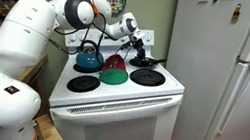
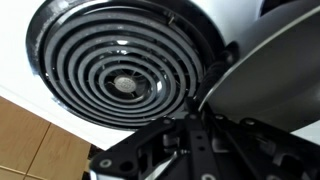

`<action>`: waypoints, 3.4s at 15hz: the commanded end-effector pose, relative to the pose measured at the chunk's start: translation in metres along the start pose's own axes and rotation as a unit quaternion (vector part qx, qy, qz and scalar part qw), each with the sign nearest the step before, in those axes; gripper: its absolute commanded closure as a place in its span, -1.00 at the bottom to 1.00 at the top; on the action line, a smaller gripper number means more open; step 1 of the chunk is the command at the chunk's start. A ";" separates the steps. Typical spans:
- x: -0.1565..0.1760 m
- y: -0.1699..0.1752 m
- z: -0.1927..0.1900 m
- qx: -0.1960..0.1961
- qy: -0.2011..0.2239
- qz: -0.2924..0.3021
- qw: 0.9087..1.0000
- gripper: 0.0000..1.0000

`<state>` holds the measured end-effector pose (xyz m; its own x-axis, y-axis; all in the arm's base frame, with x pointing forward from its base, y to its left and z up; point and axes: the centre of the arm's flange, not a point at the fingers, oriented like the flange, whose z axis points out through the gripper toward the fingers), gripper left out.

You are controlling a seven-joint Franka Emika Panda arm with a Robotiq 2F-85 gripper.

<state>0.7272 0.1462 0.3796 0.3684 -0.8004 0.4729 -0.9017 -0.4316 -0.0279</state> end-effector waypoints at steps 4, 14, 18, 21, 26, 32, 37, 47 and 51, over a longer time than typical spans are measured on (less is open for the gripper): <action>-0.006 0.020 0.012 -0.101 -0.002 -0.014 0.995 0.98; -0.023 0.021 0.016 -0.117 -0.071 -0.013 0.990 0.13; -0.039 0.021 0.018 -0.124 -0.105 -0.004 0.987 -0.51; -0.035 0.019 0.012 -0.112 -0.125 0.006 0.986 -0.95; -0.027 0.013 0.002 -0.093 -0.125 0.006 0.988 -1.00; -0.006 0.003 -0.001 -0.070 -0.123 0.068 0.988 -1.00; 0.027 -0.010 0.010 -0.022 -0.105 0.197 0.974 -1.00; 0.065 0.025 0.028 -0.054 -0.061 0.257 0.963 -1.00; 0.085 0.040 0.036 -0.069 -0.045 0.270 0.959 -1.00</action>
<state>0.7467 0.0643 0.3865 -0.1118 -0.9405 0.3208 -0.9872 0.0682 -0.1440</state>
